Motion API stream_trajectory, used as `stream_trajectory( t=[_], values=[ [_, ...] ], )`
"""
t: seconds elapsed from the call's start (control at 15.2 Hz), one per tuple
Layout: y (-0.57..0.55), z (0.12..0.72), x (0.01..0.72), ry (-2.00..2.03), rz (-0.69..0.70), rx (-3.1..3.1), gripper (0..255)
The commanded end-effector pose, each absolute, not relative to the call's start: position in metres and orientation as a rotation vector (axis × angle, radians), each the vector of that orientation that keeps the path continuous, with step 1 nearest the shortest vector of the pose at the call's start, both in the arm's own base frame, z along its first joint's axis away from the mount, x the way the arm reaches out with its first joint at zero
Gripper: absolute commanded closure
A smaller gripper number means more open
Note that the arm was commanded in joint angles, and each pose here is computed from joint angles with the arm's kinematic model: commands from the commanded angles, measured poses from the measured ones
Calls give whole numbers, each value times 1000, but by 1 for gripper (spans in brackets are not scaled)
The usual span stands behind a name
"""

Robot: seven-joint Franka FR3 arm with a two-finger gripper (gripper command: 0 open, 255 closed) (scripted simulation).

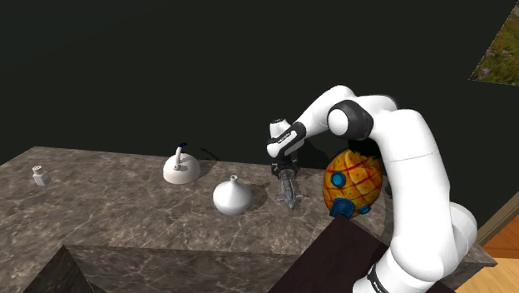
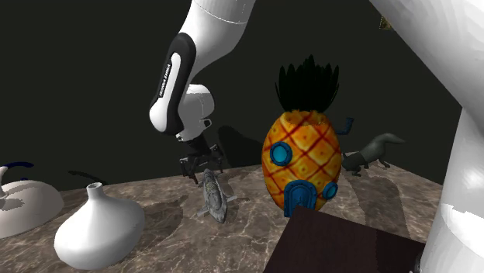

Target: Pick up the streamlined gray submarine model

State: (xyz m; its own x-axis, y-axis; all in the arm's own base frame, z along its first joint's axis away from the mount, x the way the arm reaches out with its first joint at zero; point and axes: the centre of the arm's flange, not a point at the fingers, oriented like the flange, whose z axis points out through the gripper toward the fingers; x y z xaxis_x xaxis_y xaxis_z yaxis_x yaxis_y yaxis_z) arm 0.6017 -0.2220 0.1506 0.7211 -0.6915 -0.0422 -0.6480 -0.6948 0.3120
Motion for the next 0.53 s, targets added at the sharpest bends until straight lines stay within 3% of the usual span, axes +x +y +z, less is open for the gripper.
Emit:
stream_trajectory(
  t=[0.0,0.26,0.33,0.46],
  values=[
    [-222,139,602,-1056,-226,2651,0],
    [-222,126,602,-1056,-226,2651,0],
    [-223,126,602,-1056,-226,2651,255],
    [-223,126,602,-1056,-226,2651,255]
  ],
)
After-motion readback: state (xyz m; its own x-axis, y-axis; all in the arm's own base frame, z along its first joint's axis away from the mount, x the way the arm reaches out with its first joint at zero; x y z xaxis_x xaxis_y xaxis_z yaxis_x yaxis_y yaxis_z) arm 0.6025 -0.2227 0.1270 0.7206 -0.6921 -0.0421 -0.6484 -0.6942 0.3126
